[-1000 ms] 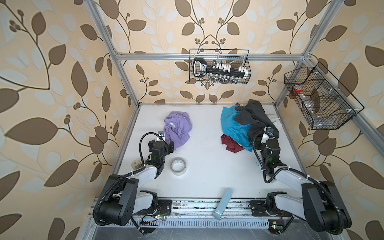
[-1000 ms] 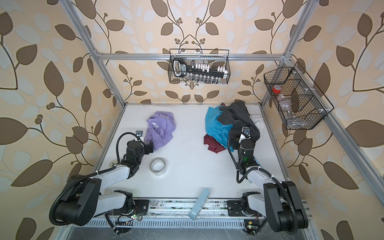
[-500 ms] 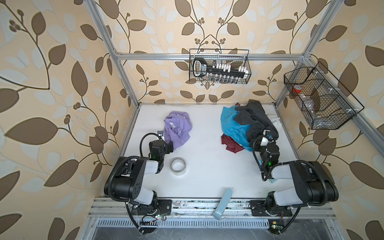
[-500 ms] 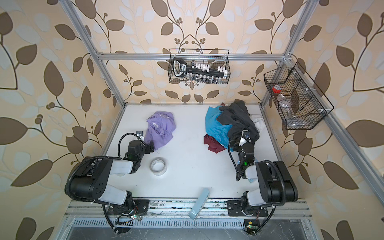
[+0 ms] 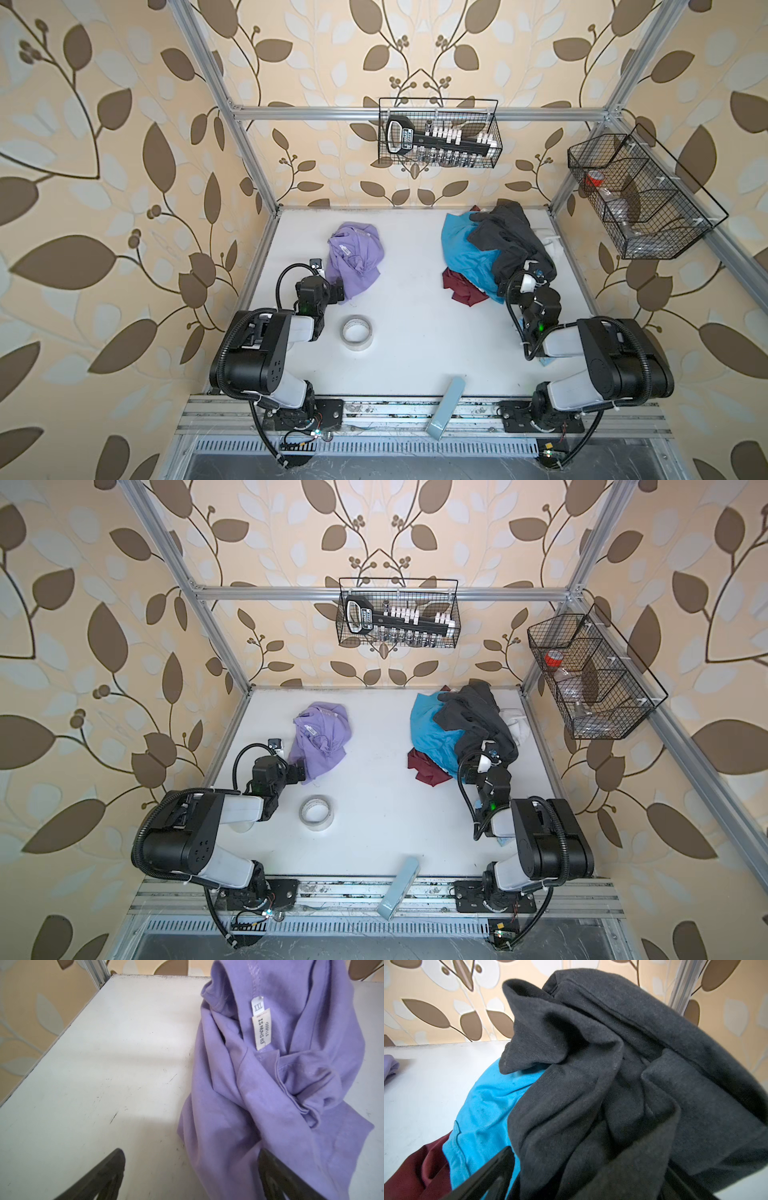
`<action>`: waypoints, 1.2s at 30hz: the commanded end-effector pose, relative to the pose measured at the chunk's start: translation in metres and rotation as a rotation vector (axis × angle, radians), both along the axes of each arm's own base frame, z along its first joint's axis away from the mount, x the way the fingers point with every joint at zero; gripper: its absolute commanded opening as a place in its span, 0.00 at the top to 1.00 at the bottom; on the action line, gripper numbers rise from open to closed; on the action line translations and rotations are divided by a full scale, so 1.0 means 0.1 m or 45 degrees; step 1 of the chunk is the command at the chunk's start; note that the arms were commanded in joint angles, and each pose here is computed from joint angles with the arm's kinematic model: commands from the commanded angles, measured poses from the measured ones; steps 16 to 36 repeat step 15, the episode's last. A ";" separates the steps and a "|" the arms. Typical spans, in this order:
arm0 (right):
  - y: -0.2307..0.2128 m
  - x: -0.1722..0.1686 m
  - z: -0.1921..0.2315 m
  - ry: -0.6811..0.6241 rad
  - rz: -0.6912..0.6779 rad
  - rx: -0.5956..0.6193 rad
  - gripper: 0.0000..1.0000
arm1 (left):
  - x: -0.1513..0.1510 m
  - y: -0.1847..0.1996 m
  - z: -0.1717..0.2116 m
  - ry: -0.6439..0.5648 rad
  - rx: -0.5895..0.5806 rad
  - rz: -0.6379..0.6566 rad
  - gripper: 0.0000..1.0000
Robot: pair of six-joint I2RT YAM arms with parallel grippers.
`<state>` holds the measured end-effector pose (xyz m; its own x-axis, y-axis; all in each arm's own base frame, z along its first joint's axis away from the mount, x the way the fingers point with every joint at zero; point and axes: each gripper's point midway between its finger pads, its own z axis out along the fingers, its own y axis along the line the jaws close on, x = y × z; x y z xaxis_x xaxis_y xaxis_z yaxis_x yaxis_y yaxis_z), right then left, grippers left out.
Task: Pick out a specific cloth from the pile
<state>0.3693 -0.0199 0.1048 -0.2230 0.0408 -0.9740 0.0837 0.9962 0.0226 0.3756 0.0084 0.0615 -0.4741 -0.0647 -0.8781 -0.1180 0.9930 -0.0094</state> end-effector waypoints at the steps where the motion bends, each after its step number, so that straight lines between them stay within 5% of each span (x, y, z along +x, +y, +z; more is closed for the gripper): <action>1: 0.04 0.04 0.10 -0.044 0.030 -0.001 0.00 | 0.08 -0.02 0.15 -0.063 -0.020 -0.009 0.01; 36: 0.04 0.04 0.10 -0.045 0.032 -0.002 0.00 | 0.08 -0.02 0.15 -0.061 -0.022 -0.010 0.01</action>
